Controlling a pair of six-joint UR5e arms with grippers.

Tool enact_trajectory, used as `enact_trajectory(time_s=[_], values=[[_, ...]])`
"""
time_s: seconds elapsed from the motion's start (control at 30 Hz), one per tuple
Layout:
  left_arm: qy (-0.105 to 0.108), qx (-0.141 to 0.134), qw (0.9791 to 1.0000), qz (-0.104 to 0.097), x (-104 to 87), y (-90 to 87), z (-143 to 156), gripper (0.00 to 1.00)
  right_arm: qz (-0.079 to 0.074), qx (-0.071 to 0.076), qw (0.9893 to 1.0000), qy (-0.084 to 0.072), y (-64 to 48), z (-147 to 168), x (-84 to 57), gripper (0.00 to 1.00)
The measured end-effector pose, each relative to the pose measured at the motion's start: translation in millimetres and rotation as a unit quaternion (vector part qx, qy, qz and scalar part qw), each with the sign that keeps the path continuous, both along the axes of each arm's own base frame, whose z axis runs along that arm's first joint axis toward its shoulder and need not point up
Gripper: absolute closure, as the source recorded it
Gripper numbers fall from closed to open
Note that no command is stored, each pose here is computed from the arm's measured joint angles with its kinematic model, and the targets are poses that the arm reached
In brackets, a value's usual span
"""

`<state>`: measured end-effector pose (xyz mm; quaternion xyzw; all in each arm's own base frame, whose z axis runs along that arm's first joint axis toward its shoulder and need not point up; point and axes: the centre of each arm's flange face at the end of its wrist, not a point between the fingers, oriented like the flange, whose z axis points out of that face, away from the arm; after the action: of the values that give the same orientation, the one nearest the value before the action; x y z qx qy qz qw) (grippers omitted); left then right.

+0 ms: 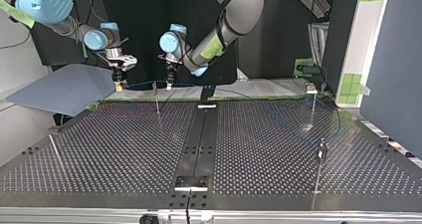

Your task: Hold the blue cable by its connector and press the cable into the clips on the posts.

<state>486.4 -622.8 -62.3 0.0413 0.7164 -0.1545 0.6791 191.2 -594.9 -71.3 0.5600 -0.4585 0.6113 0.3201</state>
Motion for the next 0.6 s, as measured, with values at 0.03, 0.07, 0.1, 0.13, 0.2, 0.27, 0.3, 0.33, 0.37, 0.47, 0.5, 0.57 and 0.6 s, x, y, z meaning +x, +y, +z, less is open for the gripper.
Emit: enact_trajectory(time_s=[0.03, 0.07, 0.1, 0.13, 0.2, 0.27, 0.3, 0.33, 0.37, 0.47, 0.5, 0.57, 0.6], values=[[0.000, 0.000, 1.0000, -0.001, -0.9, -0.7, 0, 1.00, 0.000, 0.004, 1.0000, 0.003, 0.4, -3, -0.3, 1.00], [0.000, 0.000, 1.0000, -0.002, -2.0, -1.6, 0, 1.00, -0.001, 0.007, 1.0000, 0.005, 0.7, -5, -0.8, 1.00], [0.000, 0.000, 1.0000, -0.002, -2.6, -2.3, 0, 1.00, -0.002, 0.009, 0.9999, 0.006, 0.8, -6, -1.2, 1.00], [-0.001, 0.000, 1.0000, -0.003, -2.7, -2.8, 1, 1.00, -0.002, 0.011, 0.9999, 0.007, 1.0, -7, -1.4, 1.00], [-0.001, -0.001, 1.0000, -0.003, -1.5, -2.9, 1, 1.00, -0.002, 0.012, 0.9999, 0.008, 1.3, -8, -1.4, 1.00], [-0.003, -0.002, 1.0000, -0.003, 0.9, -2.7, 2, 1.00, -0.002, 0.013, 0.9999, 0.008, 0.7, -8, -1.6, 1.00], [-0.003, -0.003, 1.0000, -0.003, 2.2, -2.6, 3, 1.00, -0.002, 0.013, 0.9999, 0.008, -0.2, -8, -1.6, 1.00], [-0.004, -0.004, 1.0000, -0.003, 3.4, -2.3, 3, 1.00, -0.002, 0.012, 0.9999, 0.008, -1.4, -7, -1.6, 1.00], [-0.005, -0.005, 1.0000, -0.003, 5.2, -2.1, 4, 1.00, -0.002, 0.012, 0.9999, 0.008, -2.0, -7, -1.6, 1.00], [-0.008, -0.009, 0.9999, -0.001, 11.7, -2.7, 9, 1.00, -0.001, 0.012, 0.9999, 0.008, -2.9, -7, -0.6, 1.00], [-0.009, -0.010, 0.9999, -0.001, 13.8, -2.8, 11, 1.00, -0.001, 0.012, 0.9999, 0.008, -3.0, -7, -0.2, 1.00], [-0.010, -0.012, 0.9999, -0.001, 17.7, -2.8, 13, 1.00, 0.000, 0.012, 0.9999, 0.009, -2.9, -7, 0.5, 1.00], [-0.010, -0.013, 0.9999, 0.000, 18.7, -2.7, 14, 1.00, 0.000, 0.012, 0.9999, 0.009, -2.8, -7, 0.7, 1.00]])
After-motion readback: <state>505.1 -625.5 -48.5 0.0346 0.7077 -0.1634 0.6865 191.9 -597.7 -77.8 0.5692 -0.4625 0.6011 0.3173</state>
